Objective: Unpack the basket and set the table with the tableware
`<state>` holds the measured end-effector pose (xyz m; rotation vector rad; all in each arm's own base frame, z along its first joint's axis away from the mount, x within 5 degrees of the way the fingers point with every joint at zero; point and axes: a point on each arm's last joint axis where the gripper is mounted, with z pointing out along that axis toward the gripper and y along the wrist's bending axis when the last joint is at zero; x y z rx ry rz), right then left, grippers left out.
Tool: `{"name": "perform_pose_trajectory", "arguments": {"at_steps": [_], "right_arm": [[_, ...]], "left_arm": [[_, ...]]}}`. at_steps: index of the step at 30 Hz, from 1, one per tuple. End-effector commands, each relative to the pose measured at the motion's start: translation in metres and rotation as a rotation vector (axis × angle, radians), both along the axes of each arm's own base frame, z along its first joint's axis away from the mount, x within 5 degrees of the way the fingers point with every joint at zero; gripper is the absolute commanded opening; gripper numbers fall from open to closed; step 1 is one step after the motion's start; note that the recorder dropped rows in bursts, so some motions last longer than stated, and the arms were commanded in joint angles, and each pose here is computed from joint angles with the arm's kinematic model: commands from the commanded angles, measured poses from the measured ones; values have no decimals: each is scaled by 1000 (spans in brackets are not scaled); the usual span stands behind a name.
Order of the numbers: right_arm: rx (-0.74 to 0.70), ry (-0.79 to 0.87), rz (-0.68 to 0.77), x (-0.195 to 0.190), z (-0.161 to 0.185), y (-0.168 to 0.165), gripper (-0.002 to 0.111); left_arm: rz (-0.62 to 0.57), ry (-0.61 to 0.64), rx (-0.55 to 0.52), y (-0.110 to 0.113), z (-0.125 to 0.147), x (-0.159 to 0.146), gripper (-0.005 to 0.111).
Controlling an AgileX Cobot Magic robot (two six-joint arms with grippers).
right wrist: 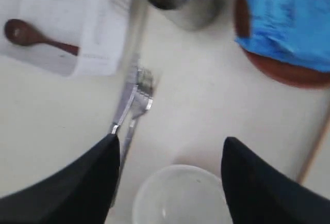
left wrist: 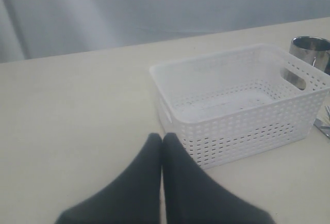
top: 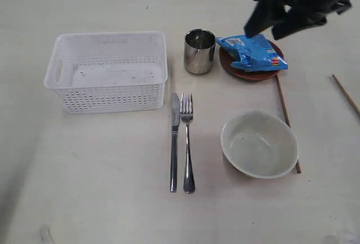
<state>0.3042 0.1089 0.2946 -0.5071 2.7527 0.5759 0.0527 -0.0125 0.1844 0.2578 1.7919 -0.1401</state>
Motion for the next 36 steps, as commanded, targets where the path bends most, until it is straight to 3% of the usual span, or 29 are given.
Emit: {"name": "perform_pose_trajectory", "arguments": {"at_steps": [1,7,13,19,22,31,36], "right_arm": [[-7,-78,224,-4,16,65,56],[-44,-159,522,-9,13,145,56],[-89,-163,755,-15,-20,202,56],[-141,-127,547,17,-46,229,53],[-153,-105,547,30,-58,241,47],[-235,-123,506,59,-92,258,47],[-235,-110,575,49,-105,272,47]], "left_arm": [[-6,-1,0,0,0,0,0],[-6,-1,0,0,0,0,0],[-6,-1,0,0,0,0,0],[-6,-1,0,0,0,0,0],[-6,-1,0,0,0,0,0],[-6,-1,0,0,0,0,0],[-6,-1,0,0,0,0,0]]}}
